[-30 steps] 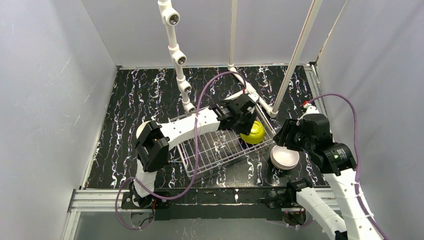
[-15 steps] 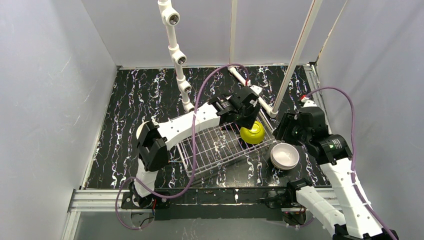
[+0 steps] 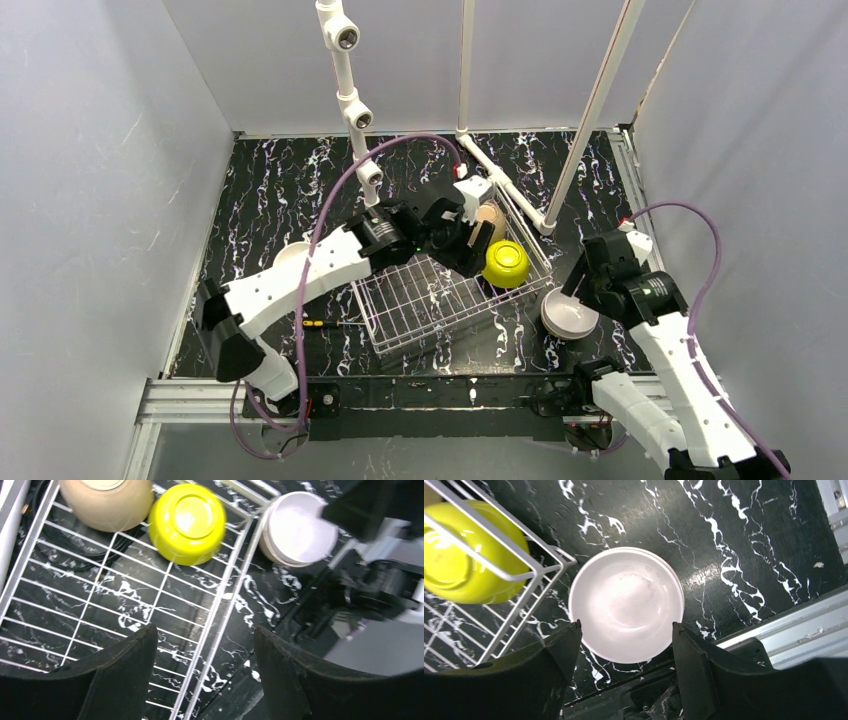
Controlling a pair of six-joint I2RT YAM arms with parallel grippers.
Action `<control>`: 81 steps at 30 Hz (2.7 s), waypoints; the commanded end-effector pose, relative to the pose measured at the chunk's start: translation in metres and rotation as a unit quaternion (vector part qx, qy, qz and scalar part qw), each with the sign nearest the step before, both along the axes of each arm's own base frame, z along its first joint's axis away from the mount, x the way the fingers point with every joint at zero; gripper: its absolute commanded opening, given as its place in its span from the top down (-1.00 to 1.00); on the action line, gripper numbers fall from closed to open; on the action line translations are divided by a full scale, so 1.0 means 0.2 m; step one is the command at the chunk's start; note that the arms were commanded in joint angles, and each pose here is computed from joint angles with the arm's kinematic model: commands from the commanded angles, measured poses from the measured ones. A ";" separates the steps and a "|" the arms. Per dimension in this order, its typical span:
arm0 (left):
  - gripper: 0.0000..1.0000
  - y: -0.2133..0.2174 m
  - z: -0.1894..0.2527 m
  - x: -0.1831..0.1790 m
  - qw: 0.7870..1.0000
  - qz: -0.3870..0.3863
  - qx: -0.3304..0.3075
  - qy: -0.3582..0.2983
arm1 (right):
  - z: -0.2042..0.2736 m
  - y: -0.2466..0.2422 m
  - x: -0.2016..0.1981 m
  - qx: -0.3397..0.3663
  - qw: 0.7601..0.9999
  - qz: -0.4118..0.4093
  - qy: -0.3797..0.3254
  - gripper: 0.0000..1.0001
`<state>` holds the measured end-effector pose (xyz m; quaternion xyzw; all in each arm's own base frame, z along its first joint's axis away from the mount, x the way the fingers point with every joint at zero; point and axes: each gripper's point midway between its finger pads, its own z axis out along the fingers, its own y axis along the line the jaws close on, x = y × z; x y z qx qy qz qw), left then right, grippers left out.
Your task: Load the bowls into the dish rack
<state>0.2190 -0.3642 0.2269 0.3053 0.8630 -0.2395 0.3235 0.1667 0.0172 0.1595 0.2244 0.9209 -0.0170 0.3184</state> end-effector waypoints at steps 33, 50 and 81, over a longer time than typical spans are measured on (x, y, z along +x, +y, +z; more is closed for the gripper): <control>-0.67 0.36 0.37 -0.15 0.988 0.008 -0.102 -0.116 | -0.46 -0.17 0.06 -0.009 0.978 -0.173 0.117 -0.20; -0.92 0.35 0.37 -0.16 0.986 0.004 -0.115 -0.116 | -0.30 -0.28 0.10 -0.068 0.974 -0.194 0.094 0.69; -0.96 0.26 0.30 -0.17 0.992 0.007 -0.114 -0.061 | 0.33 -0.21 0.24 0.012 0.982 -0.161 -0.099 0.97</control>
